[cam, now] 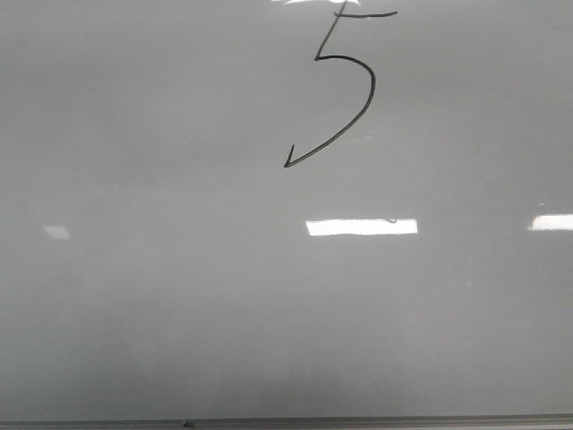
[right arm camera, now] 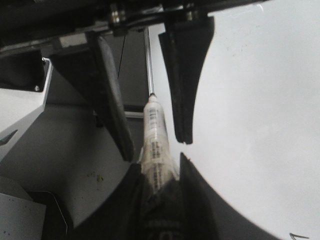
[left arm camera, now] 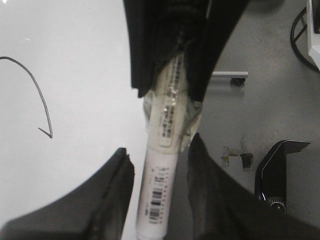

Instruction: Write number 5 on whiteboard

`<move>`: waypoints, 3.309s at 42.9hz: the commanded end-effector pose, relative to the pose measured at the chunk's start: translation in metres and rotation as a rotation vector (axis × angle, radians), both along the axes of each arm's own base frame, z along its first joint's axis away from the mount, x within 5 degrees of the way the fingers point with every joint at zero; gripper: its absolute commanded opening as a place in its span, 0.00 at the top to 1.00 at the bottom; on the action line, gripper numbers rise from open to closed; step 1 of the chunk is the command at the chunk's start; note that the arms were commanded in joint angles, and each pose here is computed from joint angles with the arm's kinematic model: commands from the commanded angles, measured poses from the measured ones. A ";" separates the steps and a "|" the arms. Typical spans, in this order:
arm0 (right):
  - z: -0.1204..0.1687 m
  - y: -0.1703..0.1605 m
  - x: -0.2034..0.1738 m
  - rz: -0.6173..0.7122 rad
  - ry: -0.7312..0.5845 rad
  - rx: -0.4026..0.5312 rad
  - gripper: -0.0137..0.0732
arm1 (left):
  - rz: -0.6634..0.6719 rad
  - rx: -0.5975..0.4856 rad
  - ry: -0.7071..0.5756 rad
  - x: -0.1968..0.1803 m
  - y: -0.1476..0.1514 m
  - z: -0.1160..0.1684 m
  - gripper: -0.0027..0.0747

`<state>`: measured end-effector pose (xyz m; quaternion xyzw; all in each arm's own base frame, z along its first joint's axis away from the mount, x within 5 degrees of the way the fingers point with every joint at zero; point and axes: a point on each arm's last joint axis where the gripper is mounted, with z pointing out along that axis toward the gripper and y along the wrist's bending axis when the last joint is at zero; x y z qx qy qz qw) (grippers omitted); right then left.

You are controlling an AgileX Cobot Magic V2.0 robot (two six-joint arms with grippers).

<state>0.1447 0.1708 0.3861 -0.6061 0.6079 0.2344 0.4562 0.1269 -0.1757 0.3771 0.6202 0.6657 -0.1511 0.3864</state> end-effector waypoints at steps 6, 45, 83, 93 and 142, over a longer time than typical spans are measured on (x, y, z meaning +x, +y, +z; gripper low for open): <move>0.015 0.000 -0.004 -0.004 -0.016 0.079 0.91 | 0.010 -0.087 -0.029 0.003 -0.007 0.013 0.92; -0.031 -0.079 -0.006 -0.574 0.055 0.192 0.51 | 0.649 -0.132 -0.129 0.030 0.089 0.017 0.99; -0.075 -0.124 -0.033 -0.923 0.109 0.409 0.91 | 1.521 -0.315 -0.052 0.119 0.237 -0.092 0.99; -0.075 -0.124 -0.033 -0.923 0.109 0.409 0.91 | 1.534 -0.281 0.004 0.168 0.250 -0.117 0.99; -0.074 -0.125 -0.032 -0.932 0.095 0.421 0.91 | 1.487 -0.291 -0.067 0.133 0.236 -0.082 0.35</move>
